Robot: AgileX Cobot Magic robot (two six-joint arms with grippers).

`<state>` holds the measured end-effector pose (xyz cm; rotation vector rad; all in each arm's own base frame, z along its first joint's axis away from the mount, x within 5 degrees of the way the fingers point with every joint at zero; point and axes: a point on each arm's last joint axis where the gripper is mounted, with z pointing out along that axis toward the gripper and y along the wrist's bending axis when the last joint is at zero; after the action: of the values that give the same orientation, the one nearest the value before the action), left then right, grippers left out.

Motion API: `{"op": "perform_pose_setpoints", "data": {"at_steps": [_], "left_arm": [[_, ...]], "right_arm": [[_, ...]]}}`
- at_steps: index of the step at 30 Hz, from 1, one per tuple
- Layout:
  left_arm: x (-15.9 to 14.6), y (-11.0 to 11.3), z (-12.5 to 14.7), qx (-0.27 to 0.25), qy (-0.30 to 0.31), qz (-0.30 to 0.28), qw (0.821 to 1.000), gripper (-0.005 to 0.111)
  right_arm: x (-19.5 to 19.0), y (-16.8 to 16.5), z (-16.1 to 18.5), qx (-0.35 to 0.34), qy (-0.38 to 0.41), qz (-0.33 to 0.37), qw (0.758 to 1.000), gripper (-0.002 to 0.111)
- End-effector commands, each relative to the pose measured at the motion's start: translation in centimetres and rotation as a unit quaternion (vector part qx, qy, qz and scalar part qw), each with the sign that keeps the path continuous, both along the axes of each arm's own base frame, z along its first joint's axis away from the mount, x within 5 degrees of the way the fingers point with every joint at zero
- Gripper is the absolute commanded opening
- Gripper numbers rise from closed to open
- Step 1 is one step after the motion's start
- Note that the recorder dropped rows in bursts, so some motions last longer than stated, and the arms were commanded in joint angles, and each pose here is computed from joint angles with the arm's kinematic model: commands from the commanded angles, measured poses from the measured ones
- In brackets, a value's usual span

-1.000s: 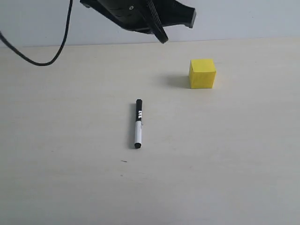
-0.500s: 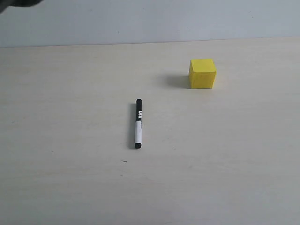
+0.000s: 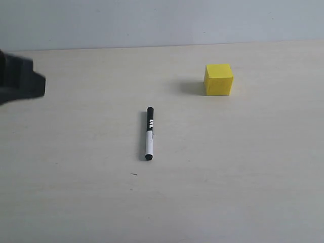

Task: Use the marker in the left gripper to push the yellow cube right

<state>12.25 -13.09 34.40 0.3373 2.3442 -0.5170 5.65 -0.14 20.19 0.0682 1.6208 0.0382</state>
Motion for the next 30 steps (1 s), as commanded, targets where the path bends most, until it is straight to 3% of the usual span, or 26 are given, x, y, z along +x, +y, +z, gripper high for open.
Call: {"op": "perform_pose_setpoints", "data": {"at_steps": [1, 5, 7, 12, 14, 19, 24, 26, 30], "left_arm": [[-0.1, 1.6, -3.3, -0.019, 0.008, 0.029, 0.999, 0.0], [-0.9, 5.6, -5.6, -0.09, -0.049, 0.098, 0.99, 0.0], [-1.7, 7.4, -6.5, -0.127, -0.118, 0.123, 0.977, 0.0], [-3.8, 9.4, -7.5, -0.184, -0.329, 0.108, 0.92, 0.0], [-4.5, 9.7, -8.3, -0.192, -0.376, 0.109, 0.9, 0.0], [-5.1, 11.3, -10.7, -0.201, -0.382, 0.199, 0.88, 0.0], [-5.8, 11.8, -11.8, -0.162, -0.415, 0.214, 0.869, 0.0], [-6.0, 12.1, -12.3, -0.12, -0.412, 0.217, 0.877, 0.0], [-5.9, 12.1, -12.4, -0.107, -0.411, 0.215, 0.879, 0.0]], "right_arm": [[0.0, 0.0, -0.1, -0.001, -0.002, 0.0, 1.0, 0.0], [0.0, 0.0, -0.1, -0.001, -0.002, 0.0, 1.0, 0.0], [0.0, 0.0, -0.1, -0.001, -0.002, 0.0, 1.0, 0.0], [0.0, 0.0, -0.1, -0.001, -0.002, 0.0, 1.0, 0.0], [0.0, 0.0, -0.1, -0.001, -0.002, 0.0, 1.0, 0.0], [0.0, 0.0, -0.1, -0.001, -0.002, 0.0, 1.0, 0.0], [0.0, 0.0, -0.1, -0.001, -0.002, 0.0, 1.0, 0.0], [0.0, 0.0, -0.1, -0.001, -0.002, 0.0, 1.0, 0.0], [0.0, 0.0, -0.1, -0.001, -0.002, 0.0, 1.0, 0.0]]}}
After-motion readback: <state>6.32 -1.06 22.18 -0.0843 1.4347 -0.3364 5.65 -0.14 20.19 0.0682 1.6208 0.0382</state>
